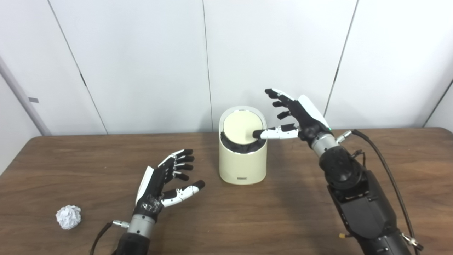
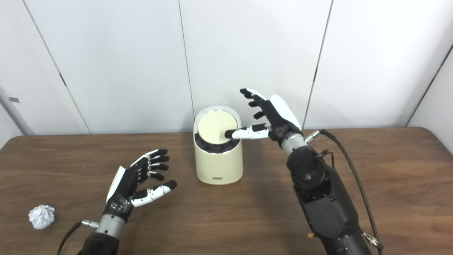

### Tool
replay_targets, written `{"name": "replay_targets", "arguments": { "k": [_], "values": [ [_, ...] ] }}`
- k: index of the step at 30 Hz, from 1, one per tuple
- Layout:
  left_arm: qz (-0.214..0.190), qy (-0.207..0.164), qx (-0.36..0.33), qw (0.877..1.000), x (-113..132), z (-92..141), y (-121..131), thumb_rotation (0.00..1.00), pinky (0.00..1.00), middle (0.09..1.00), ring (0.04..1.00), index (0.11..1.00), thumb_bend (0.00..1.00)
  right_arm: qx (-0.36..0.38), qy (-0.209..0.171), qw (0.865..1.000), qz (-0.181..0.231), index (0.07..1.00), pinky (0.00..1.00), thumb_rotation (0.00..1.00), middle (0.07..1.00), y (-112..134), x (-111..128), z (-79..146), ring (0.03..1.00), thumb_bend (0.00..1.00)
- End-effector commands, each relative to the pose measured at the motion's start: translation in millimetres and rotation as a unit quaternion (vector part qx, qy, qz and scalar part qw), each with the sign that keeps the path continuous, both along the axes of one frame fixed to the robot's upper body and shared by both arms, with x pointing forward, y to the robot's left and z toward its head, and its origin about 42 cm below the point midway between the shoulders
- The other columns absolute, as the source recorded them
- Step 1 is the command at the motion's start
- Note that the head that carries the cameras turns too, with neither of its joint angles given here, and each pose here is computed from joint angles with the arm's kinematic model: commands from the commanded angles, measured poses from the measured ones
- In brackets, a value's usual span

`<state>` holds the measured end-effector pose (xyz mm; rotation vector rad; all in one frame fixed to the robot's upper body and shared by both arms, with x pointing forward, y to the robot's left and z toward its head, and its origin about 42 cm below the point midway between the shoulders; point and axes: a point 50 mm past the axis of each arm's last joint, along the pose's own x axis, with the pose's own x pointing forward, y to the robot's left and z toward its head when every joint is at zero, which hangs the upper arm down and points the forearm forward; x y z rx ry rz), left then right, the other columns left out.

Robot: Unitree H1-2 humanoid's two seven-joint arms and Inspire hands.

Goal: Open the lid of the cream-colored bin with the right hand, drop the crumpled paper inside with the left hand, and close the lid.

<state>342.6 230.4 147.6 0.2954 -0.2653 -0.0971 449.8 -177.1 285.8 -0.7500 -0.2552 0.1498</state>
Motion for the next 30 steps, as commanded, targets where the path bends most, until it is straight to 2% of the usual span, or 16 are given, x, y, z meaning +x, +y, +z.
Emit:
{"name": "replay_targets", "arguments": {
  "k": [1, 9, 15, 30],
  "values": [
    [-0.001, -0.039, -0.002, 0.999, 4.3, 16.3, -2.8, 0.20, 0.58, 0.773, 0.707, 0.813, 0.76, 0.003, -0.054, 0.999, 0.004, 0.894, 0.63, 0.40, 0.892, 9.4, 5.4, 35.2, 0.806, 0.78],
    [-0.002, -0.041, -0.001, 0.999, 3.9, 15.9, -4.0, 0.19, 0.59, 0.776, 0.710, 0.813, 0.76, -0.008, -0.058, 0.998, 0.014, 0.887, 0.63, 0.43, 0.895, 23.6, 10.3, 38.8, 0.812, 0.81],
    [-0.004, -0.038, -0.007, 0.999, 2.9, 16.3, -4.8, 0.19, 0.60, 0.777, 0.715, 0.815, 0.76, -0.006, -0.052, 0.998, 0.022, 0.887, 0.64, 0.40, 0.902, 31.9, 13.9, 37.9, 0.827, 0.80],
    [-0.001, -0.041, -0.006, 0.999, 0.5, 18.9, -3.9, 0.19, 0.59, 0.776, 0.711, 0.810, 0.76, -0.019, -0.043, 0.999, 0.025, 0.877, 0.64, 0.37, 0.890, 35.0, 17.0, 28.6, 0.815, 0.82]
  ]
}}
